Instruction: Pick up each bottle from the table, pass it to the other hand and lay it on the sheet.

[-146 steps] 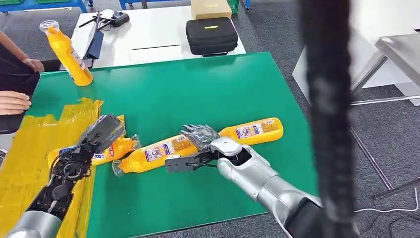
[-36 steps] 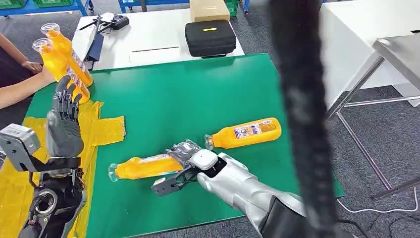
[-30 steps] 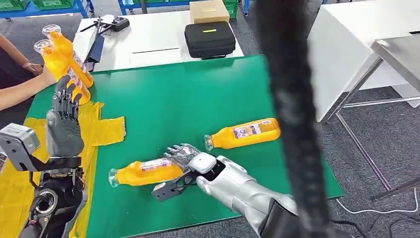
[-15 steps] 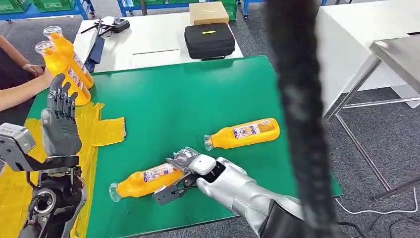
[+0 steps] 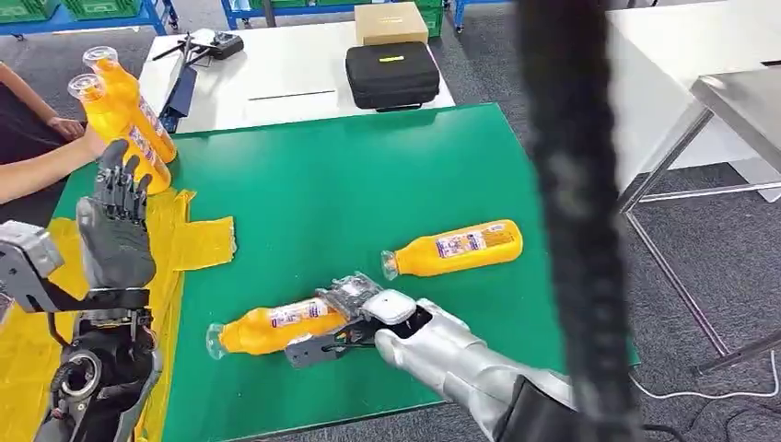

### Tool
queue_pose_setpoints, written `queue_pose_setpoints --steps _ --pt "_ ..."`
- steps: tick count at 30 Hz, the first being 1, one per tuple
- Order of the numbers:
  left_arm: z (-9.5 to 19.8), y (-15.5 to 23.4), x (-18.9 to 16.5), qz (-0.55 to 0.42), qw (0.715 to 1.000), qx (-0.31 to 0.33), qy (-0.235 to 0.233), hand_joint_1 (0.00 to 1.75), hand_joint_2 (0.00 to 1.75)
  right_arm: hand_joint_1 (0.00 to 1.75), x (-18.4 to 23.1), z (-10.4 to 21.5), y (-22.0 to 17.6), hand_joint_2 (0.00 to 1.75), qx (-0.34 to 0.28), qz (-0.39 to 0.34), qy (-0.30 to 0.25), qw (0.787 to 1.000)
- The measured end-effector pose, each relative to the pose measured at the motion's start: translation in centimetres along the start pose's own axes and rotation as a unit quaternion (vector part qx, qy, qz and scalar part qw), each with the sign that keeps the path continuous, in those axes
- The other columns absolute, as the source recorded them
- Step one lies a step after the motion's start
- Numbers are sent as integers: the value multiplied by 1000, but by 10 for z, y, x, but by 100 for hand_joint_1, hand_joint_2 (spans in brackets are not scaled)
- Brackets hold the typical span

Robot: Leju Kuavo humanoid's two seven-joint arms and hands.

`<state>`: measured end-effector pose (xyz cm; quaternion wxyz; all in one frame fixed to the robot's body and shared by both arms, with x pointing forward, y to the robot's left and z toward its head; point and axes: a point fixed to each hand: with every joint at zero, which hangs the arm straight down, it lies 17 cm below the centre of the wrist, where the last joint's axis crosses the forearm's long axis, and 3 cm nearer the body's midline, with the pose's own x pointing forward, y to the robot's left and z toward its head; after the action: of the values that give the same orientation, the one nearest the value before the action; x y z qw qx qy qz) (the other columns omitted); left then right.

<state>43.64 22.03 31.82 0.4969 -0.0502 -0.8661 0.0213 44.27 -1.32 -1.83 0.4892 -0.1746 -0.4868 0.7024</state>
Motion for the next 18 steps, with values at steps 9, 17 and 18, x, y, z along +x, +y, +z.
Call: queue_pose_setpoints --steps 9,17,18 --pt "6 80 -17 -22 993 112 24 0 175 175 -63 87 -104 175 -246 -288 8 925" --pt "15 105 -28 -6 988 145 48 0 175 175 -83 152 -183 175 -391 -327 -37 860" --pt "16 106 -29 2 988 146 52 0 175 175 -83 155 -186 175 -397 -329 -41 856"
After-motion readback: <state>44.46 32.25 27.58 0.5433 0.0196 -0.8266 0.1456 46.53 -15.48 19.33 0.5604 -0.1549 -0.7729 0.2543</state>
